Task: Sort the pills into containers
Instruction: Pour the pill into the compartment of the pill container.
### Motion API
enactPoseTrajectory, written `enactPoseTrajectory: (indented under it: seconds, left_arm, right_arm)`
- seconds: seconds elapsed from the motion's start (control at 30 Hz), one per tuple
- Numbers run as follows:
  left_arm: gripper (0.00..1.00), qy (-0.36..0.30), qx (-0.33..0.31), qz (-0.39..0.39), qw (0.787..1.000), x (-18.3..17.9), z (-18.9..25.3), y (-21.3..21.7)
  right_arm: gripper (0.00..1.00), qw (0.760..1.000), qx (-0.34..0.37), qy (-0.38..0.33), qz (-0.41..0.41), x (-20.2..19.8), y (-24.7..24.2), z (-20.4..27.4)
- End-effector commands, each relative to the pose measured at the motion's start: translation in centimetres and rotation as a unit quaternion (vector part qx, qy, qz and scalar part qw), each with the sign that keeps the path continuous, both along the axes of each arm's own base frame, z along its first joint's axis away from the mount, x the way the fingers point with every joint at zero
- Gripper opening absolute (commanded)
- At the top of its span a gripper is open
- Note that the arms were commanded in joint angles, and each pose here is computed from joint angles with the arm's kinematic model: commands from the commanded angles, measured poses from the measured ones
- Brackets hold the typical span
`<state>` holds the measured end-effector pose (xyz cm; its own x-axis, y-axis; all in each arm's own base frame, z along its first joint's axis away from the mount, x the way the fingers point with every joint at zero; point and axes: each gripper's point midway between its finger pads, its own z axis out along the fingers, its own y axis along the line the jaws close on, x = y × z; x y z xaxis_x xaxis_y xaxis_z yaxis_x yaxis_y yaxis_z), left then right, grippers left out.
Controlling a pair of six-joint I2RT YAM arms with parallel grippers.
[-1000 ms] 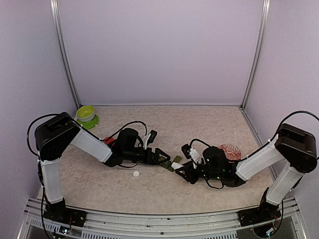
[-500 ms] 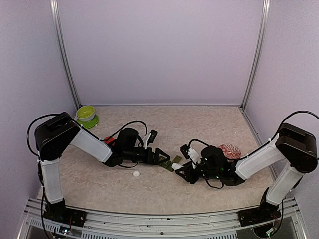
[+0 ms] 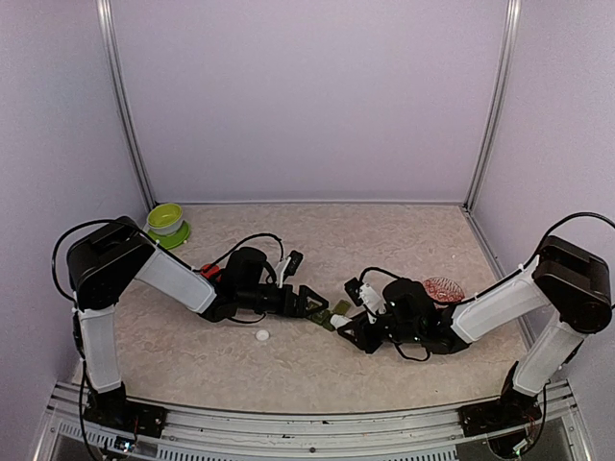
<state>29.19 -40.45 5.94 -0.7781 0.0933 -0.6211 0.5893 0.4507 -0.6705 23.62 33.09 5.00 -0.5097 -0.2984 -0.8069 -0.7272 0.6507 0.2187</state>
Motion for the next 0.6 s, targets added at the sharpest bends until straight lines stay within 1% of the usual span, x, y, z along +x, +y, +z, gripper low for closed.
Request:
enactPoseTrajectory:
  seconds: [0.0, 0.57]
  left_arm:
    - [0.99, 0.007, -0.001, -0.005, 1.0, -0.15, -0.64, 0.14]
    - [0.98, 0.009, -0.002, -0.005, 1.0, -0.19, -0.74, 0.12]
  right_arm:
    - [0.22, 1.0, -0.004, 0.002, -0.004, 0.52, 0.05, 0.64]
    - [0.23, 0.999, -0.03, 0.009, -0.007, 0.73, -0.11, 1.16]
